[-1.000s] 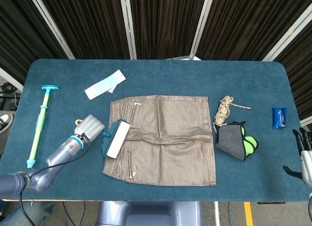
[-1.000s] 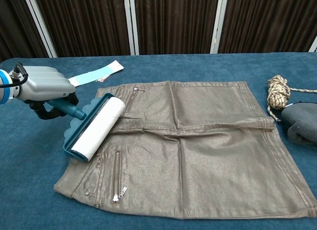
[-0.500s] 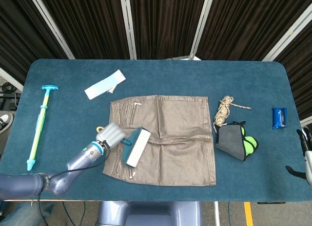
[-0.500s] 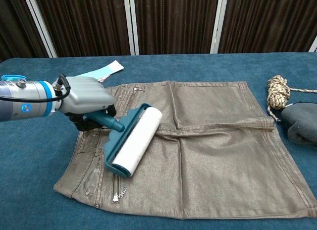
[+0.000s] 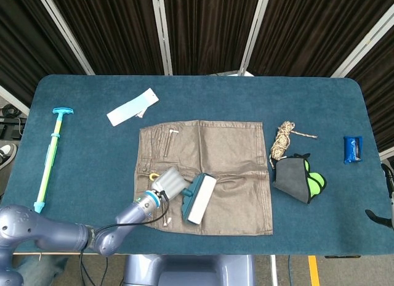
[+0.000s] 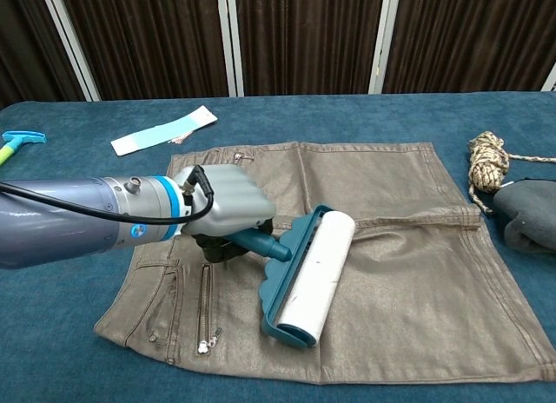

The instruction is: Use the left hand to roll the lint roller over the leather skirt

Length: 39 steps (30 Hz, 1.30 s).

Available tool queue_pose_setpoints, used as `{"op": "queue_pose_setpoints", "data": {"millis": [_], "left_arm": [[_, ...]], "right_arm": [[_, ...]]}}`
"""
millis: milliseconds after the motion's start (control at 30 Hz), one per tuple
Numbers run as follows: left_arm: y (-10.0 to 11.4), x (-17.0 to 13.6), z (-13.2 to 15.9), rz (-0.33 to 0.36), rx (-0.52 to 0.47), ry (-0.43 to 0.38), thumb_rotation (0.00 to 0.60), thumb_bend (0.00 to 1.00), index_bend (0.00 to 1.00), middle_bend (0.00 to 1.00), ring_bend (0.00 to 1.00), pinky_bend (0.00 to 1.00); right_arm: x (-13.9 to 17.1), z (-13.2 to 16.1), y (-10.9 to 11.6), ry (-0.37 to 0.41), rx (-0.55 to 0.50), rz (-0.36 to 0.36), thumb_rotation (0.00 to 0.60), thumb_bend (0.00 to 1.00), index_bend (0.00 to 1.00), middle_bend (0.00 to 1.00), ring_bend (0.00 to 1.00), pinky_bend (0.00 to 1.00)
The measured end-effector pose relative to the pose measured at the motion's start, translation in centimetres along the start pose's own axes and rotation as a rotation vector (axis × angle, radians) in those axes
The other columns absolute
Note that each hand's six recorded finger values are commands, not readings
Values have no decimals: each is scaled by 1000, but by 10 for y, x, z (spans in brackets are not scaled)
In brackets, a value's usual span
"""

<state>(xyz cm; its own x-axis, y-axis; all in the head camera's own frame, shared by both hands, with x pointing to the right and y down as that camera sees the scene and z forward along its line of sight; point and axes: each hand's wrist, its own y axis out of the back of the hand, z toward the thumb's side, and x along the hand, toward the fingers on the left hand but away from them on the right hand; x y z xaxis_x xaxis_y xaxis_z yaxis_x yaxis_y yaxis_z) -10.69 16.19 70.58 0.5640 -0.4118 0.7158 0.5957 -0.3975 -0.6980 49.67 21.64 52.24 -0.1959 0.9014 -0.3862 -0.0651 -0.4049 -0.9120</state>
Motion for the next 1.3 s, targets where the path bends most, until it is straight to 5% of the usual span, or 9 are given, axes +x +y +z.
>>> {"op": "queue_pose_setpoints", "data": {"millis": [333,633,967,1300], "left_arm": [[-4,0,-3,-51,42,44,600,1000,873,709,497,562],[-24,-16,-57,-122,70,168,600,1000,873,709,497,562],[-69,-56,-134,-223,61,314,600,1000,874,709,497,562],[-108,-87,-179,-282,-2,404,600,1000,872,709,497,562]], "right_arm": [[1,1,0,3,3,-2,600,0,0,0,0,0],[2,4,-1,10,13,-2,600,0,0,0,0,0],[3,11,-2,26,20,-2,600,0,0,0,0,0],[5,18,-6,45,32,6,600,0,0,0,0,0]]}}
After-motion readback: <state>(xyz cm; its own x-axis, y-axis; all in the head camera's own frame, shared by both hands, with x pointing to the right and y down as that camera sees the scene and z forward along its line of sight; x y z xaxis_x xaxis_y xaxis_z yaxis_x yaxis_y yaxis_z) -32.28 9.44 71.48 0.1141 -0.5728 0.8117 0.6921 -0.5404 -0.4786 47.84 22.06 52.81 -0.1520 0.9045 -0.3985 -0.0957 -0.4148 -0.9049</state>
